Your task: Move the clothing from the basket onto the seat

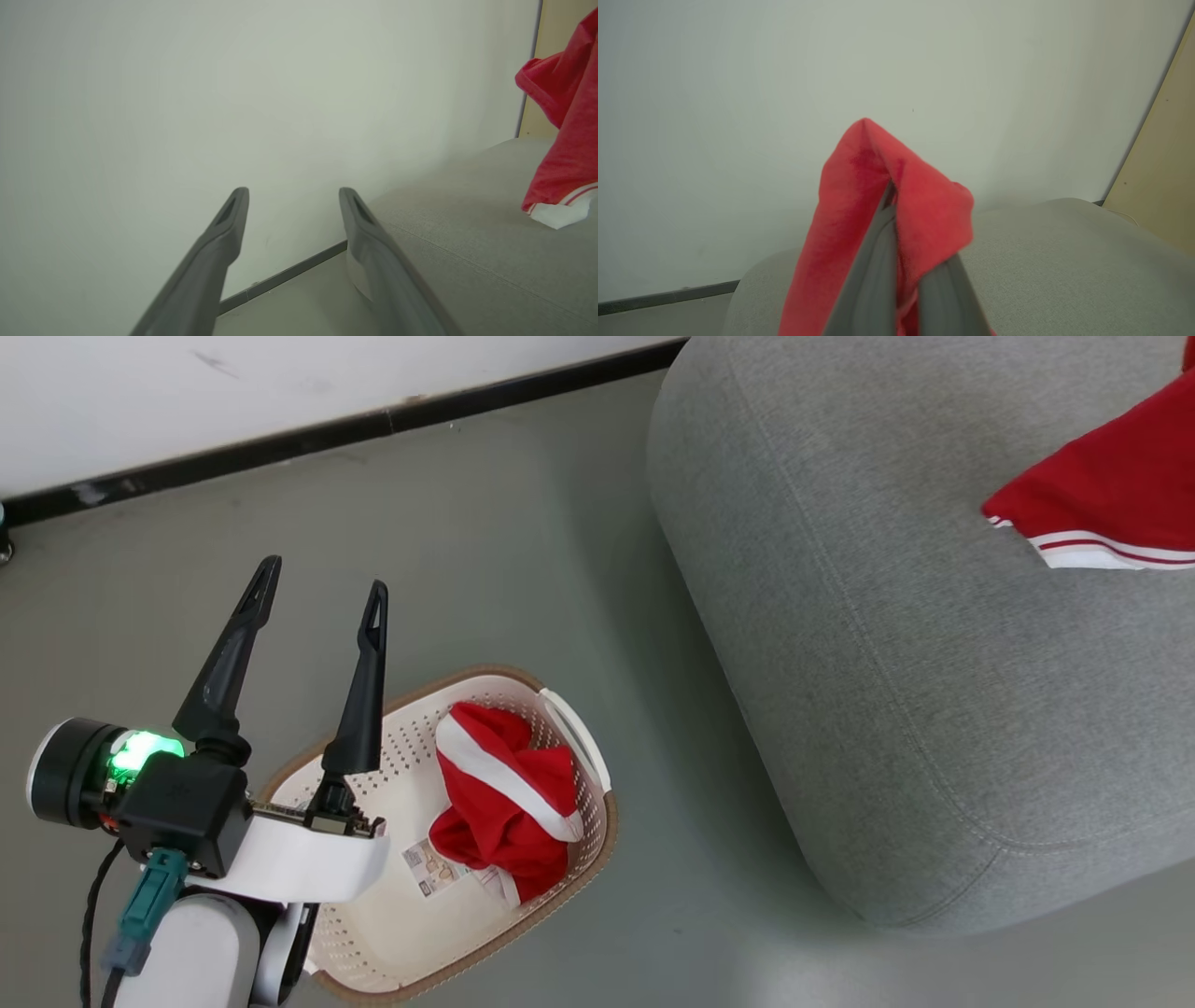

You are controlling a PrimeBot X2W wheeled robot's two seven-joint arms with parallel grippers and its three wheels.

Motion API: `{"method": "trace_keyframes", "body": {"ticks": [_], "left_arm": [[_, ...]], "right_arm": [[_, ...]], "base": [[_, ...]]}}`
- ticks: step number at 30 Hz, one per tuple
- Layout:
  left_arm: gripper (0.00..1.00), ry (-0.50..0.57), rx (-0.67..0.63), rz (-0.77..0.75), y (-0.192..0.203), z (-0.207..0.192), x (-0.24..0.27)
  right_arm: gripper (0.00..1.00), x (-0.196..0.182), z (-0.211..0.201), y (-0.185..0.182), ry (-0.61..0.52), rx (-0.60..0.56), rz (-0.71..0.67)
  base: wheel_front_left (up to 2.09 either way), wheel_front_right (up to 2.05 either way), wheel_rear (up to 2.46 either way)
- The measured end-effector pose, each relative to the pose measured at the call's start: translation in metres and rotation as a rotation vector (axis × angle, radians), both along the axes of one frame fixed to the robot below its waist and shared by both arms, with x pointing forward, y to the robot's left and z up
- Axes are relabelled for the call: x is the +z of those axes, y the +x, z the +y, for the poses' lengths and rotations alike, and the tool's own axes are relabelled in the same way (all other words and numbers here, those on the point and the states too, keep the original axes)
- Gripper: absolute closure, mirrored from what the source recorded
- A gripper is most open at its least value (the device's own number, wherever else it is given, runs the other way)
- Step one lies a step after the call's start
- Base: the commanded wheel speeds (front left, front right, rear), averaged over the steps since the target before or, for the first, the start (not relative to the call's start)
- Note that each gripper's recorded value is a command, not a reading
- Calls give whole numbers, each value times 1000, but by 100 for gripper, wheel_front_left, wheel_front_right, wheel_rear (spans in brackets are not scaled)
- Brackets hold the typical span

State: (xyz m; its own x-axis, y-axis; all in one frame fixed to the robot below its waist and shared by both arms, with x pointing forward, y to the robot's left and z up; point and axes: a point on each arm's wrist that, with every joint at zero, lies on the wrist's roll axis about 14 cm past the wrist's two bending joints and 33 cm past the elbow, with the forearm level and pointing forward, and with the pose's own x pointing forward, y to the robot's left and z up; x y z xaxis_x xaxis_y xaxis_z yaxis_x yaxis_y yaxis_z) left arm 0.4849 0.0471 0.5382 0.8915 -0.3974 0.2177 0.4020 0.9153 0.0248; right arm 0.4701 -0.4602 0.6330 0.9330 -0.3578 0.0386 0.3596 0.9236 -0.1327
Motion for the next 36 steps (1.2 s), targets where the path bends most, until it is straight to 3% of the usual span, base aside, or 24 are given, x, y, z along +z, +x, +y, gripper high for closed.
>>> {"method": "trace_keyframes", "body": {"ticks": [10,21,36], "left_arm": [[0,16,-22,48,8,-3,-21],[0,25,-17,77,21,-2,-39],[0,33,-20,113,30,-6,-59]], "right_arm": [[100,-50,6,25,44,-5,57],[100,-145,36,27,158,11,193],[100,-193,50,10,188,12,293]], "base": [[0,0,0],[0,0,0],[0,0,0]]}}
